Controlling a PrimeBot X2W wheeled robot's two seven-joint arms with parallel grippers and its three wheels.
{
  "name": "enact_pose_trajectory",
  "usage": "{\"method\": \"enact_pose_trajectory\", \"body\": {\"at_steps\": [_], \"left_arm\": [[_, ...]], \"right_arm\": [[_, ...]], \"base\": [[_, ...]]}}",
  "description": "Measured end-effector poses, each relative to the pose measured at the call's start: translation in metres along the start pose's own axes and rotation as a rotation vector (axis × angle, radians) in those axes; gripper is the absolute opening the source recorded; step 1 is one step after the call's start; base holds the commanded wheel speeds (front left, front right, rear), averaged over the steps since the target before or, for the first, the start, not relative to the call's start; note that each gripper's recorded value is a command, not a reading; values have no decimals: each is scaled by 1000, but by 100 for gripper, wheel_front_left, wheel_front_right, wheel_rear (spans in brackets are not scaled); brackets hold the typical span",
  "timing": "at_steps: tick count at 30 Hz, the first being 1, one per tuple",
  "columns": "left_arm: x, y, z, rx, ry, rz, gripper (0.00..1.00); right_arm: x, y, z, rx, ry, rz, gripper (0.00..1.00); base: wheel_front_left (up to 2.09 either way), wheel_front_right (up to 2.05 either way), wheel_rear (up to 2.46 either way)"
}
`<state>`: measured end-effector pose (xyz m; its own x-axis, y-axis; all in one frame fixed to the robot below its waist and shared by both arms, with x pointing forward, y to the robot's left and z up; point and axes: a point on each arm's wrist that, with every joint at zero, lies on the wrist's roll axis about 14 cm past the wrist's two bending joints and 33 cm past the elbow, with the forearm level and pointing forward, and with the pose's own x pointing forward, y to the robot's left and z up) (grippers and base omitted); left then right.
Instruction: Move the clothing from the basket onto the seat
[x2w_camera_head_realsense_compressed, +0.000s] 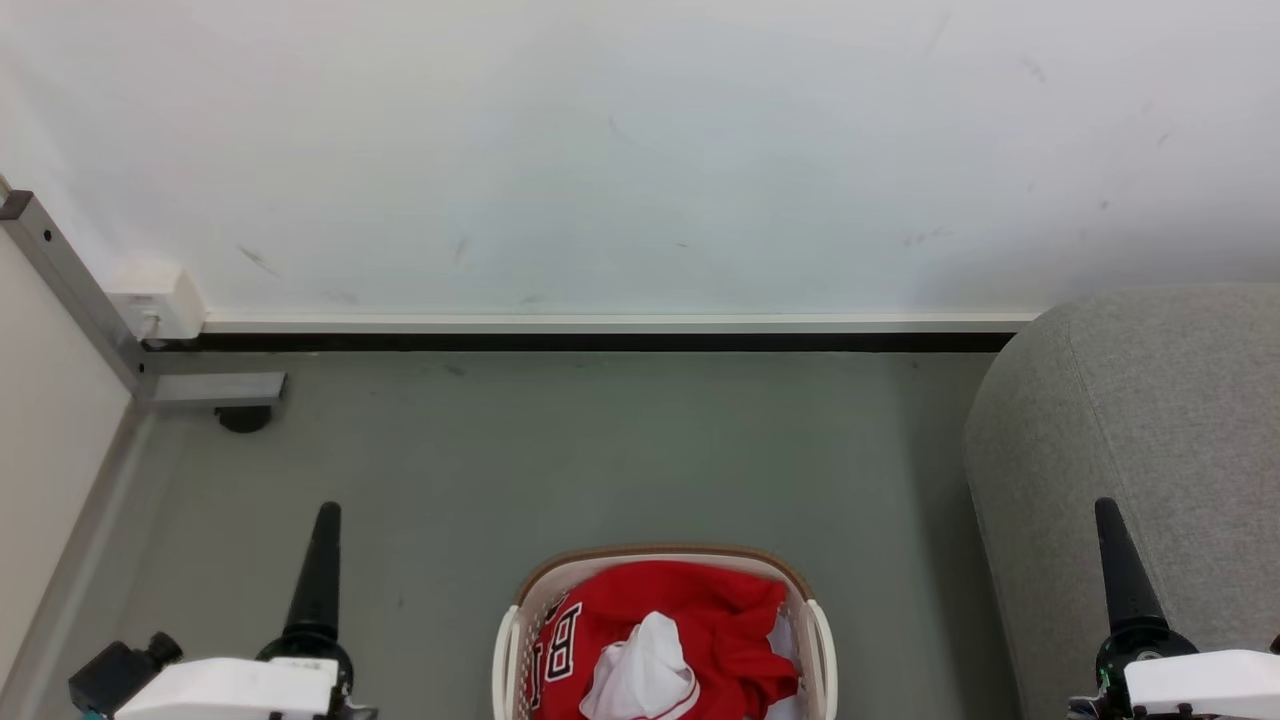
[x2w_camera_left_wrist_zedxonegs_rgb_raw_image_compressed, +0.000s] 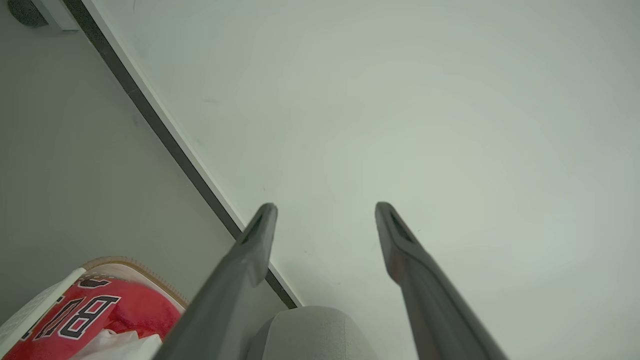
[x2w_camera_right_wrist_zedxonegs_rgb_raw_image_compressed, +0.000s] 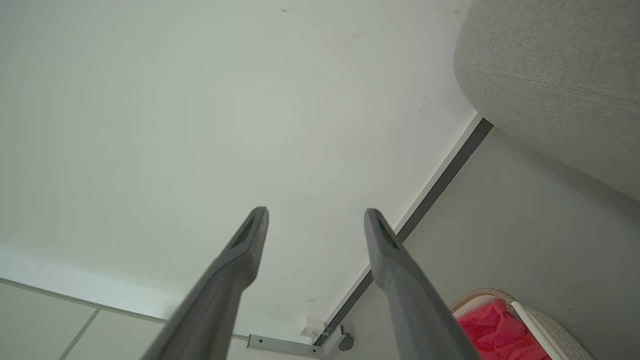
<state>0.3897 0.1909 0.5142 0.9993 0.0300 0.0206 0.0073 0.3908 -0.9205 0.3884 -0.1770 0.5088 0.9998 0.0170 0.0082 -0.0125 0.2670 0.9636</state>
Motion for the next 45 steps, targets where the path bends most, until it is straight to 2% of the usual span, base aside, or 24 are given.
{"method": "enact_pose_trajectory", "body": {"at_steps": [14, 22, 33, 45], "left_arm": [[4, -19, -7, 334, 6, -68, 100], [4, -15, -11, 498, 11, -48, 100], [5, -13, -17, 642, 17, -53, 100], [7, -17, -23, 762, 21, -90, 100]], "right_arm": [[2, 8, -9, -319, 27, 38, 100], [1, 5, -9, -510, 27, 41, 100], [3, 2, -12, -670, 27, 45, 100], [3, -3, -20, -795, 51, 52, 100]], "base": [[0, 0, 0], [0, 0, 0], [0, 0, 0], [0, 0, 0]]}}
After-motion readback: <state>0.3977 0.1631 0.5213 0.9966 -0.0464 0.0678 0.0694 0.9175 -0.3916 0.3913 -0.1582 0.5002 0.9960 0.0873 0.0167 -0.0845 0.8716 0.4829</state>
